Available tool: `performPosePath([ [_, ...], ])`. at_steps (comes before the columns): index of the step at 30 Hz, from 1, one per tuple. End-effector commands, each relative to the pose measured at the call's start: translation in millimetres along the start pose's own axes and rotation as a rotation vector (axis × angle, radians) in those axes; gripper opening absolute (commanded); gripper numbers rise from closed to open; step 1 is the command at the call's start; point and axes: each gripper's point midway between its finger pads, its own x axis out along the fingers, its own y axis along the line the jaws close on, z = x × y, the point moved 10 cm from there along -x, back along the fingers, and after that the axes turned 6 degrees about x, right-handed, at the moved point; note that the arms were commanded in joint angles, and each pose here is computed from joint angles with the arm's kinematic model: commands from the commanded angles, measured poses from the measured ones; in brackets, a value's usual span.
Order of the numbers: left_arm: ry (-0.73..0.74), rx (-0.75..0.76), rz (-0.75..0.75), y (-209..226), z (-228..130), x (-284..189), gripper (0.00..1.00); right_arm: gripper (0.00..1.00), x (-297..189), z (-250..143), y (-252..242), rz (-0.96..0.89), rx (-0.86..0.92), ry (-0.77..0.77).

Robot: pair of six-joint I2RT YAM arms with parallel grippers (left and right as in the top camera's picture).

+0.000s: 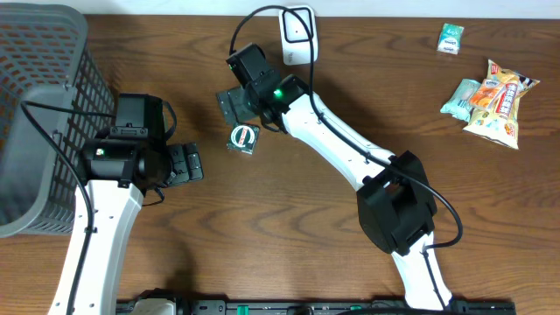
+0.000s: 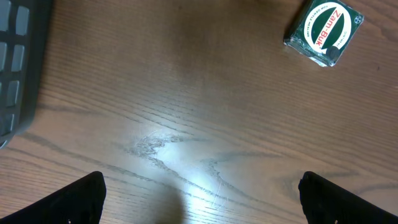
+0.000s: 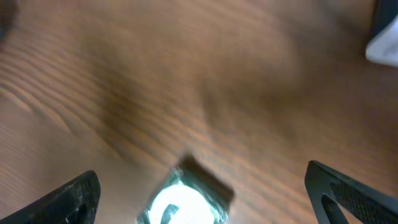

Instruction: Scan the item barcode

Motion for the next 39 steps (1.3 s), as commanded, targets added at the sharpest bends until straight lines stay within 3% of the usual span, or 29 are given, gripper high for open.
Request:
performPosePath([
  [1, 0.009, -0.005, 0.006, -0.2, -1.0, 2.1, 0.98, 0.99, 16.1, -3.7, 2.4, 0.009, -0.053, -0.005],
  [11, 0.009, -0.005, 0.006, -0.2, -1.0, 2.1, 0.98, 0.99, 52.0, -22.4, 16.4, 0.032, -0.303, -0.01],
  [39, 0.009, -0.005, 0.006, -0.2, -1.0, 2.1, 0.98, 0.92, 61.6, -68.3, -3.6, -0.031, -0.361, 0.244],
])
